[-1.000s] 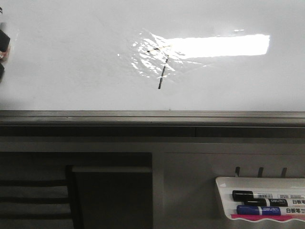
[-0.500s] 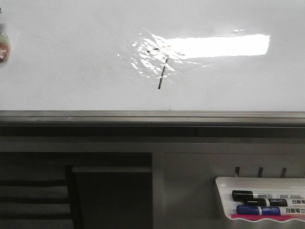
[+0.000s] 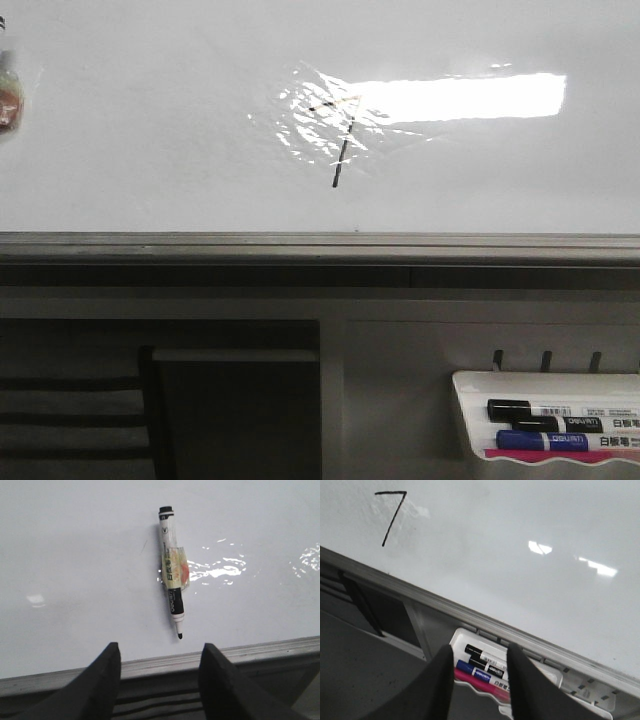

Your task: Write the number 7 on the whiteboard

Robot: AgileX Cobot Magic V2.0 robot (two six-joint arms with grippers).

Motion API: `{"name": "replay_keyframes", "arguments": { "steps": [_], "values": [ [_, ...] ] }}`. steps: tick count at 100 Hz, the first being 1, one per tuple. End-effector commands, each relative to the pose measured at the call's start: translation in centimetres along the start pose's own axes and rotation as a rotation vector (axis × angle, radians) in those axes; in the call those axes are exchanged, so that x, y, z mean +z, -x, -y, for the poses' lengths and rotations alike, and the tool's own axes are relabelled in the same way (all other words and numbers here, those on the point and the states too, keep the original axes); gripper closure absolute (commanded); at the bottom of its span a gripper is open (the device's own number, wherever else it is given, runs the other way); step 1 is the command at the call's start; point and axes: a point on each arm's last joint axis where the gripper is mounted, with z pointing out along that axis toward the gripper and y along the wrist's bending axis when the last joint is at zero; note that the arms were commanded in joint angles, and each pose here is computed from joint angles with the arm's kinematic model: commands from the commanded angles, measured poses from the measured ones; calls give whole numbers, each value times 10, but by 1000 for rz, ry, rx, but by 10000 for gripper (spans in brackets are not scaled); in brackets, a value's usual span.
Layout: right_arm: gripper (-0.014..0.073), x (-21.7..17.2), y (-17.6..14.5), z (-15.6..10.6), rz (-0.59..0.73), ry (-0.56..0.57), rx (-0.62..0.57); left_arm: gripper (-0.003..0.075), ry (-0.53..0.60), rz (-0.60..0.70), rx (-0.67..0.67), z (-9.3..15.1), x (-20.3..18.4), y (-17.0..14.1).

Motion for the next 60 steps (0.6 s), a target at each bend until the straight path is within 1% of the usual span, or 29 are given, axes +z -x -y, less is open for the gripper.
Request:
{"name": "replay_keyframes", "arguments": {
  "steps": [1,9,15,20,22,28,34,39,60],
  "values": [
    [391,-5,5,2,181,-42,11,388,-9,165,-3,1,-7,8],
    [419,-8,-2,2,228,-50,16,411,-14,183,-7,1,-7,2],
    [490,-10,-6,1,250,-53,17,456,-16,182,-10,2,-5,-1],
    [560,-11,-9,1,255,-54,17,521,-17,182,-10,2,-5,-2],
    [601,-12,-9,0,259,-54,16,538,-17,188,-10,2,-5,-1],
    [666,-12,-10,0,258,-54,16,619,-18,197,-10,2,-5,-1],
    [666,-11,-11,0,254,-54,17,694,-19,209,-10,2,-5,0],
    [666,-10,-12,0,251,-53,17,741,-20,214,-10,2,-5,1],
    [666,-10,-13,0,248,-53,17,741,-20,207,-12,2,-5,0]
  ]
}}
